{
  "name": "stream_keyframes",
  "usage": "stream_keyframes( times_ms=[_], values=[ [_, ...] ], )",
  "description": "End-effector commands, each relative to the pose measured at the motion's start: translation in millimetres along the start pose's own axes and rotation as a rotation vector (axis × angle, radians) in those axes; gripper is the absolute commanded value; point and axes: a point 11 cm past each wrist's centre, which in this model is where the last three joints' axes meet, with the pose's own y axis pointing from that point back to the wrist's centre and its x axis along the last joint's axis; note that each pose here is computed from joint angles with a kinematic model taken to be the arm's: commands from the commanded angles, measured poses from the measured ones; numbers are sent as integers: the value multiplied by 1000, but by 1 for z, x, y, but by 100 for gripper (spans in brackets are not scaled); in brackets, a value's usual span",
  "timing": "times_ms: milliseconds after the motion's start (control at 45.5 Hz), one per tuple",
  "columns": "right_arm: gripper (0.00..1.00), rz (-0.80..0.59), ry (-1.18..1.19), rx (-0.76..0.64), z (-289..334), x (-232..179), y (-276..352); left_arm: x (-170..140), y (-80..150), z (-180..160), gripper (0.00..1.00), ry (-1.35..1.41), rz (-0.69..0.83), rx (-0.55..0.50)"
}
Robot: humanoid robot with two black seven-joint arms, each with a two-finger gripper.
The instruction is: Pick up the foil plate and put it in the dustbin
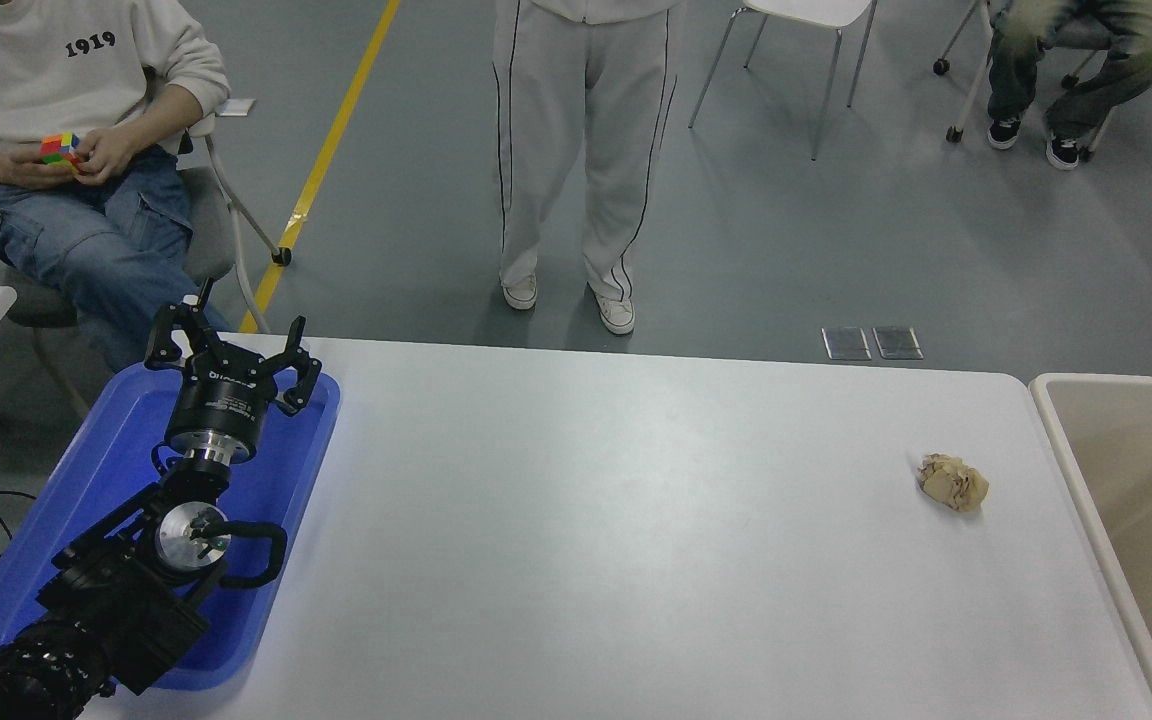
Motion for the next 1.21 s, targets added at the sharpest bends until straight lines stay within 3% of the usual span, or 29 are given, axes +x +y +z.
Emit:
stream_keyframes(
  times_ms=[0, 286, 769, 1187],
  values=[
    [88, -20, -18, 17, -8, -2, 1, 0, 0, 0, 100, 0, 0, 0],
    [99, -86, -63, 32, -6, 3, 5, 0, 0, 0, 100, 0, 0, 0],
    [100, -288, -60, 121, -14, 10, 41, 0, 0, 0, 100, 0, 0, 0],
    [100, -583, 40, 227, -50, 31, 86, 0, 0, 0, 100, 0, 0, 0]
  ],
)
